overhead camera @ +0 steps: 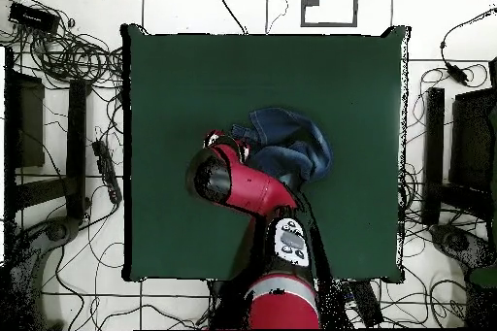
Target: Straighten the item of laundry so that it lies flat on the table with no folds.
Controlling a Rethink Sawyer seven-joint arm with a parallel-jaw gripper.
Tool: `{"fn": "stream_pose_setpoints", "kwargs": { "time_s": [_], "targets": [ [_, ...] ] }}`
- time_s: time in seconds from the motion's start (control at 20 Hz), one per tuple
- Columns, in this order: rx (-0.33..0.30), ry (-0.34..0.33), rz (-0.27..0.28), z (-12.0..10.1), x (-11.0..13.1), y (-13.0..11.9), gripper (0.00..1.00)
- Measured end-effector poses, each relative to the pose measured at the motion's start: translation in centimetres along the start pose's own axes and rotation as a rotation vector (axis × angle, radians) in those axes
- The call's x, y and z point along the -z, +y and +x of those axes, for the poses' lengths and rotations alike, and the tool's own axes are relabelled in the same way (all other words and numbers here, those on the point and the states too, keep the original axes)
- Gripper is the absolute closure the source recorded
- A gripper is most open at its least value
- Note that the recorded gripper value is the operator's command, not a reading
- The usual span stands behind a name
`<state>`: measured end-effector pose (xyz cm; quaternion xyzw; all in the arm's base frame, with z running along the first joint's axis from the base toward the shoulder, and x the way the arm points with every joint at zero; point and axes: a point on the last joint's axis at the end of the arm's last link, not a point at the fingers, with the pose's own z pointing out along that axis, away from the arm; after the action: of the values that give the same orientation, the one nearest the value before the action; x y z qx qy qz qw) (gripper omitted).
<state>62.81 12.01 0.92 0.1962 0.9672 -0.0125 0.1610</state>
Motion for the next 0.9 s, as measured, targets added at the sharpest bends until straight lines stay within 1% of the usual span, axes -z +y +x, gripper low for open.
{"fn": "stream_pose_setpoints", "kwargs": {
  "time_s": [0.2, 0.35, 0.55, 0.7, 0.9],
  "targets": [
    [0.018, -0.03, 0.05, 0.0, -0.4, -0.2, 0.0],
    [0.063, -0.068, 0.122, 0.5, -0.8, -0.3, 0.0],
    [0.118, -0.108, 0.194, 1.0, -1.0, -0.5, 0.0],
    [0.151, -0.135, 0.237, 1.1, -1.0, -0.7, 0.0],
    [0.163, -0.151, 0.254, 0.7, -1.2, -0.9, 0.0]
  ]
}}
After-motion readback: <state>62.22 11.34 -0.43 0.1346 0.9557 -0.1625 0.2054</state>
